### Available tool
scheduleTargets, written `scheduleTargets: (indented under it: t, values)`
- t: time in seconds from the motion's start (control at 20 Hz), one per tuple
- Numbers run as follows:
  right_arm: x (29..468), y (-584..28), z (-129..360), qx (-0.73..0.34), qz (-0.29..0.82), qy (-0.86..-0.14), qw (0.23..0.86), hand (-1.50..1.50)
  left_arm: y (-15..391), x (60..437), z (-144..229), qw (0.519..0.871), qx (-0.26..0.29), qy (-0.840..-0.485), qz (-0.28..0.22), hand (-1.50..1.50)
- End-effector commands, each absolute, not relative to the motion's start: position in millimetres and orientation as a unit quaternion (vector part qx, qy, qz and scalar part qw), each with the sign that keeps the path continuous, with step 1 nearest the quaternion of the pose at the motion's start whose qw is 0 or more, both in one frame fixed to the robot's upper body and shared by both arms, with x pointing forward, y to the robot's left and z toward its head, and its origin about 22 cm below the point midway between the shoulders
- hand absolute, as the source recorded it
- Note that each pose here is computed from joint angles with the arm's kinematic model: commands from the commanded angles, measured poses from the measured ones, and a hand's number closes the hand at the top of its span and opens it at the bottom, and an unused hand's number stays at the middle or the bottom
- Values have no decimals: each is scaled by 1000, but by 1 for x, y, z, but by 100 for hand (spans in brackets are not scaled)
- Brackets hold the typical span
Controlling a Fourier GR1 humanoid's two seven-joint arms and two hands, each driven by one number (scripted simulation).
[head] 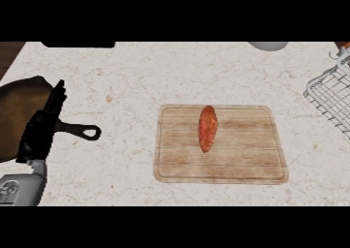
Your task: Pick the eggplant from the cutting board and place it in the tiered basket
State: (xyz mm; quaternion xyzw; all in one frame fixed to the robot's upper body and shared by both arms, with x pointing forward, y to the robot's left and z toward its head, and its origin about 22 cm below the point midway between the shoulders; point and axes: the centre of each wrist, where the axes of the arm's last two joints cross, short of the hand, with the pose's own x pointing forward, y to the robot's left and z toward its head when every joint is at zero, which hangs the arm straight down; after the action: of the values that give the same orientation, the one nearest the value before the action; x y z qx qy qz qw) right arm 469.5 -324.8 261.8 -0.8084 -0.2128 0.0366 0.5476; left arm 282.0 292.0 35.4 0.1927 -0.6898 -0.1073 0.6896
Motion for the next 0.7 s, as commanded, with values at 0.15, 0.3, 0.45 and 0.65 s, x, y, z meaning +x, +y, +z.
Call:
scheduleTargets:
  t: [0.15, 0.3, 0.45, 0.65]
  values:
    - [457, -361, 246, -788, 70, -190, 582, 150, 295, 280, 37, 696, 200, -682, -104, 0]
    - [449, -379, 251, -767, 64, -210, 603, 150, 295, 262, 35, 701, 189, -680, -101, 0]
    - [448, -378, 238, -746, 51, -235, 621, 150, 291, 272, 21, 698, 196, -681, -103, 0]
    - [442, -390, 220, -720, 38, -236, 651, 150, 311, 267, 21, 693, 187, -689, -98, 0]
